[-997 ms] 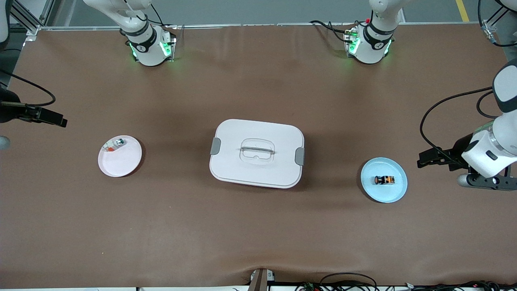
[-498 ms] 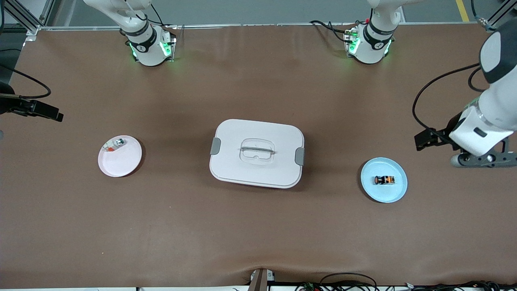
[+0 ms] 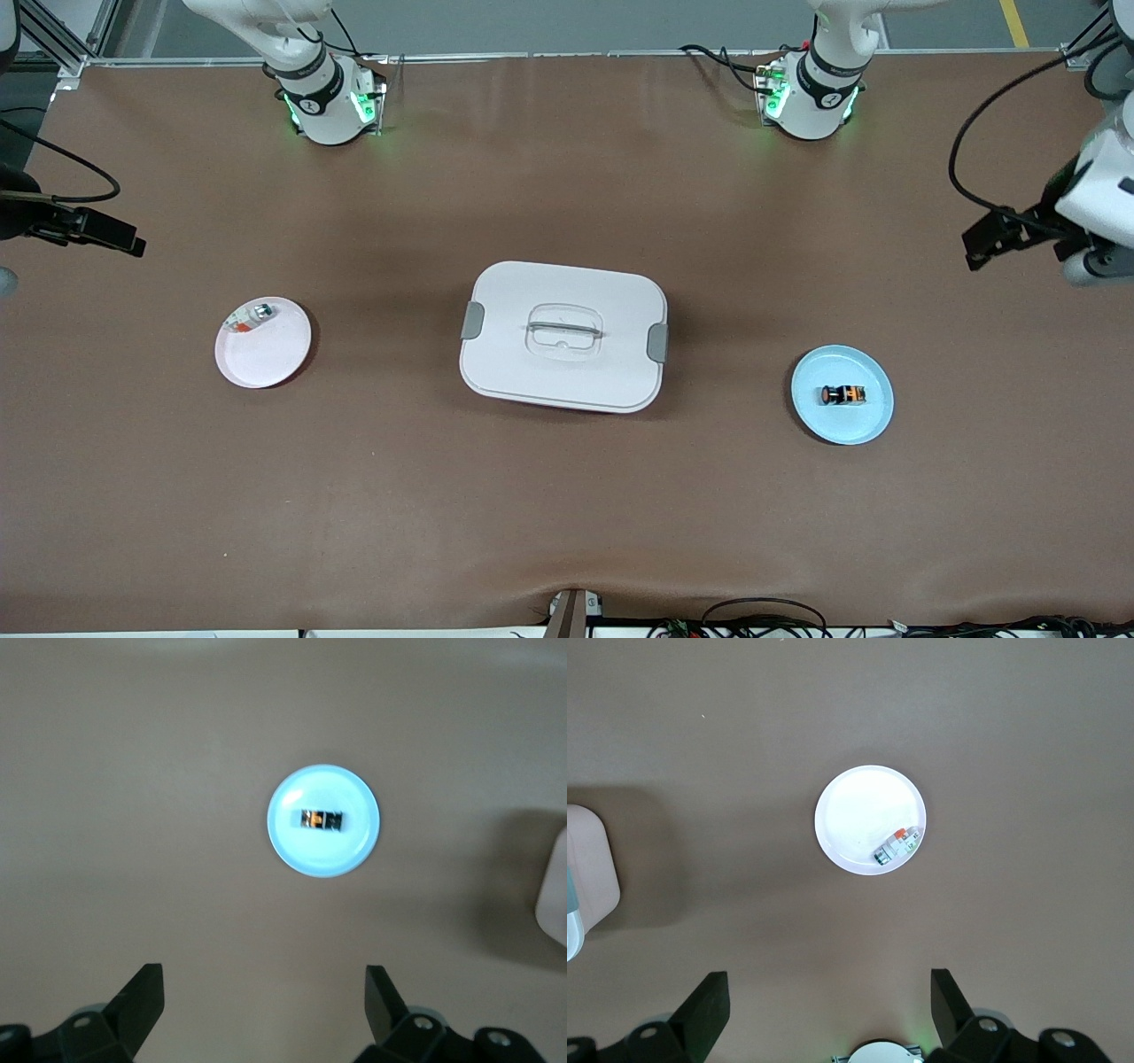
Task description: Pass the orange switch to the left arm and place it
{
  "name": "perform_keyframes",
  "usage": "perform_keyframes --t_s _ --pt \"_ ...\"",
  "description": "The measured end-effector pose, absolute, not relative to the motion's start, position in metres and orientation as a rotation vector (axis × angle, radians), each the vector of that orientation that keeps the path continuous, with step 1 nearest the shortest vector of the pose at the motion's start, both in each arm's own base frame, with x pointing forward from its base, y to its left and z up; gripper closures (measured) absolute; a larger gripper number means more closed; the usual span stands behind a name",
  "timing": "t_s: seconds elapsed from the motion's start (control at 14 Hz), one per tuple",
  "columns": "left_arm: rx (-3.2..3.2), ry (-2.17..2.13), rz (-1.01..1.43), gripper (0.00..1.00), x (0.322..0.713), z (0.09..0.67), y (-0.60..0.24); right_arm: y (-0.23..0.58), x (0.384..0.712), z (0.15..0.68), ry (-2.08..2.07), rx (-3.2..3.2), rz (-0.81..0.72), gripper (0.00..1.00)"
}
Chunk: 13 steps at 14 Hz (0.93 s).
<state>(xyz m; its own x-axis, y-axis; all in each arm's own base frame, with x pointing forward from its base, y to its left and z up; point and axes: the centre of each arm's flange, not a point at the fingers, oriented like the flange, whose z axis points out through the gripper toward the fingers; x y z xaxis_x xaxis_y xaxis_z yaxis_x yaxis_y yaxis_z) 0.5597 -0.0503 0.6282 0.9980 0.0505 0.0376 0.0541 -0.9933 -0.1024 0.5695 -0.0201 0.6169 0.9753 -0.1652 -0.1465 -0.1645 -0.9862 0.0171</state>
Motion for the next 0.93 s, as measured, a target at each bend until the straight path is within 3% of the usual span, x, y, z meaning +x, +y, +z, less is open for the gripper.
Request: perform_keyframes --t_s 0.36,0.93 --pt "-3.055 -0.090 -0.033 0.00 0.526 0.630 -0.050 -0.018 0.563 0.630 -0.265 3.147 -0.200 0.00" --pt "-3.062 -0.105 -0.051 0.00 0.520 0.636 -0.046 -0.017 0.552 0.629 -0.266 3.149 -0.179 0.00"
